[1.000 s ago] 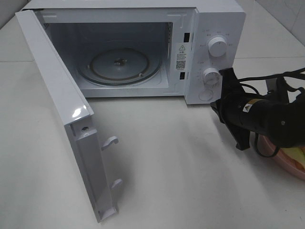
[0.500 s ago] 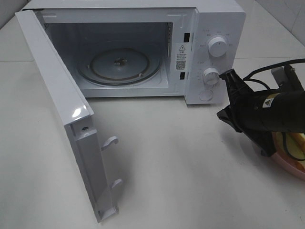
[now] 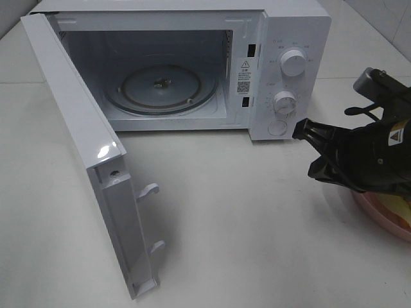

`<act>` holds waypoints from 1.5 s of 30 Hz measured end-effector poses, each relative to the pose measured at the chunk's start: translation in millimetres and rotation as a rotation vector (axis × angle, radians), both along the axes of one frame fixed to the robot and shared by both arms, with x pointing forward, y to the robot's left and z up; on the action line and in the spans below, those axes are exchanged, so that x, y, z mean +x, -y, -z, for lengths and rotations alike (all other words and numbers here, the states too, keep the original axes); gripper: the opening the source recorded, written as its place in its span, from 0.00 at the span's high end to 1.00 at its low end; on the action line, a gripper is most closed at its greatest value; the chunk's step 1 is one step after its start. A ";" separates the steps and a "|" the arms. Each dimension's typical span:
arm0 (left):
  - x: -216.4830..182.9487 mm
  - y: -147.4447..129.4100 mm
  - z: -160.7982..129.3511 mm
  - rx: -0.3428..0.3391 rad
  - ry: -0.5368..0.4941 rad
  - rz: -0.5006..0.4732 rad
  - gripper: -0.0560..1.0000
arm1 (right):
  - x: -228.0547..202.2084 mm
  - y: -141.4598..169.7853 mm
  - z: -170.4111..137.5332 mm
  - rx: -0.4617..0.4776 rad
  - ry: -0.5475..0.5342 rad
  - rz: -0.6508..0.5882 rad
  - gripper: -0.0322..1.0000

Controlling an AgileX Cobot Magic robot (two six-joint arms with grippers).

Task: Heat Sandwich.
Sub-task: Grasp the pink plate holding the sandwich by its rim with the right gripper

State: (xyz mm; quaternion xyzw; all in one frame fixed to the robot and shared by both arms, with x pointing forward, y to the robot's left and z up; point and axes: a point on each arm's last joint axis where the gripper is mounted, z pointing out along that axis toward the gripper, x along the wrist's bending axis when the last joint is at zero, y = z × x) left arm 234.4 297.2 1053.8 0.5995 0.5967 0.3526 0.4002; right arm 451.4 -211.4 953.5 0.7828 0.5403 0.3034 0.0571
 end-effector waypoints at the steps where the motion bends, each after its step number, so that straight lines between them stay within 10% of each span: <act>1: 0.0 0.0 0.0 0.000 0.000 0.000 0.01 | -2.3 0.6 -1.0 -0.020 -0.006 -0.027 0.86; 22: 0.0 0.0 0.0 0.000 0.000 0.000 0.01 | -17.3 18.0 -16.5 -0.479 -0.281 -0.536 0.78; 36: 0.0 0.0 0.0 0.000 0.000 0.000 0.01 | 5.2 54.3 -22.5 -0.486 -0.277 -0.417 0.24; 45: 0.0 0.0 0.0 0.000 0.000 0.000 0.01 | 23.9 53.8 -6.5 -0.482 -0.325 -0.424 0.12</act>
